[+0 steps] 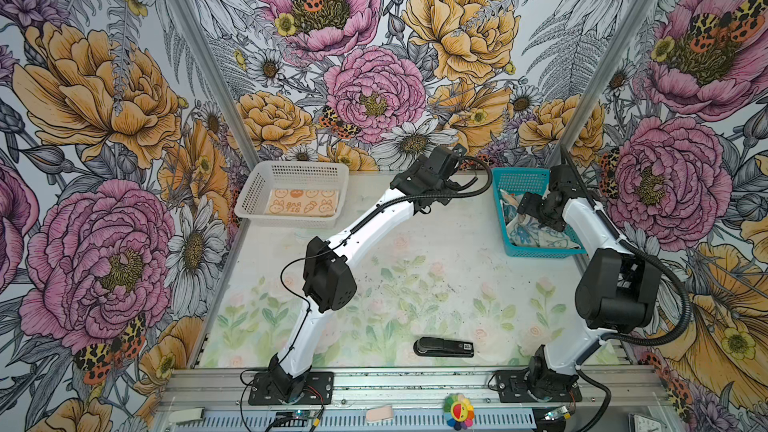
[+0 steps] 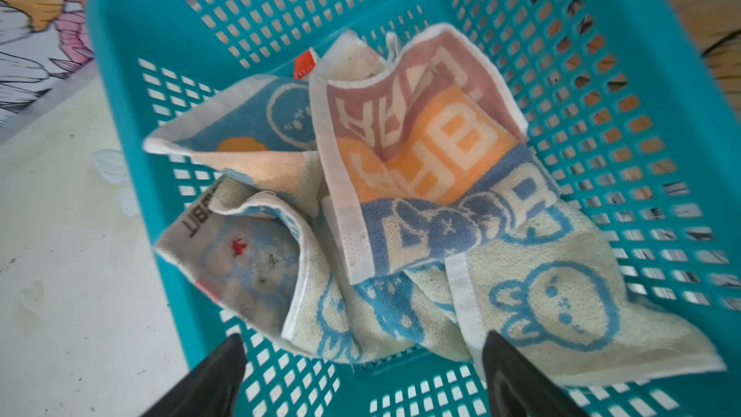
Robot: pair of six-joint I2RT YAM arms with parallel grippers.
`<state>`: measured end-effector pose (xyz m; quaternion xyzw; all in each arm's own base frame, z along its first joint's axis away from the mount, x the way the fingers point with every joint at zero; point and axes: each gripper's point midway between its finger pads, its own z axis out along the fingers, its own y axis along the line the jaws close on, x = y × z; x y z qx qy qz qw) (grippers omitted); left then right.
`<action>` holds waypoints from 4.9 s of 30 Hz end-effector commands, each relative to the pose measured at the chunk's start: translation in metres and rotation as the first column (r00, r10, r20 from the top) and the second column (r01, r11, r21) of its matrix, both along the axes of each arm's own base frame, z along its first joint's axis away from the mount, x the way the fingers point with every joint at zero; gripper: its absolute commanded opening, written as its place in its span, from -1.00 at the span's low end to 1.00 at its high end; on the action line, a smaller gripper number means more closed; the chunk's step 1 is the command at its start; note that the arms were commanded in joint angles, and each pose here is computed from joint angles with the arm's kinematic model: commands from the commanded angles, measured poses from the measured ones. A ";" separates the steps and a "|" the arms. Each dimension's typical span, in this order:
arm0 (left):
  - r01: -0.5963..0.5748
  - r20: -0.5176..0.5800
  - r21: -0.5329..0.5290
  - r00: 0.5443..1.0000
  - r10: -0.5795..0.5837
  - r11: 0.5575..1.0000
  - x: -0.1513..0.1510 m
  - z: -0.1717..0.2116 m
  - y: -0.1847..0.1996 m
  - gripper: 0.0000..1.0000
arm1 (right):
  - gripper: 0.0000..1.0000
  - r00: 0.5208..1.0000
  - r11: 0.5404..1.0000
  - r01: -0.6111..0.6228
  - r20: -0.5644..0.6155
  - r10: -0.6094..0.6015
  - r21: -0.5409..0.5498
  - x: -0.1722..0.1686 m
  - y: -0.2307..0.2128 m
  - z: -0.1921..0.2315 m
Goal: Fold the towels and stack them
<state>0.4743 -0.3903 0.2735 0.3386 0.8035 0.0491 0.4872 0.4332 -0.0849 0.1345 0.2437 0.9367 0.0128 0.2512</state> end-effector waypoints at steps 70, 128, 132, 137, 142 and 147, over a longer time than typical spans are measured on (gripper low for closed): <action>-0.273 -0.092 -0.594 0.958 0.273 0.757 -0.086 0.084 0.191 0.98 | -1.00 0.327 0.672 -0.726 0.785 0.526 -0.148 -0.064 0.369 0.421; -0.316 -0.415 -0.520 0.905 0.088 0.793 -0.082 -0.047 0.103 0.98 | -0.34 0.930 0.910 -0.355 -0.182 0.319 -0.216 0.020 0.101 0.011; -0.314 -0.417 -0.519 0.905 0.086 0.795 -0.082 -0.047 0.101 0.98 | -0.84 0.933 0.915 -0.348 -0.167 0.318 -0.202 0.020 0.100 0.014; -0.313 -0.415 -0.516 0.906 0.088 0.797 -0.082 -0.046 0.101 0.98 | -1.00 0.941 0.925 -0.334 -0.121 0.316 -0.182 0.021 0.101 0.029; -0.305 -0.405 -0.516 0.910 0.086 0.801 -0.081 -0.040 0.101 0.98 | -1.00 0.966 0.955 -0.251 0.021 0.258 -0.159 0.021 0.084 0.079; -0.296 -0.400 -0.513 0.913 0.080 0.806 -0.081 -0.036 0.100 0.98 | -1.00 0.976 0.984 -0.041 0.205 0.077 -0.173 0.005 0.025 0.142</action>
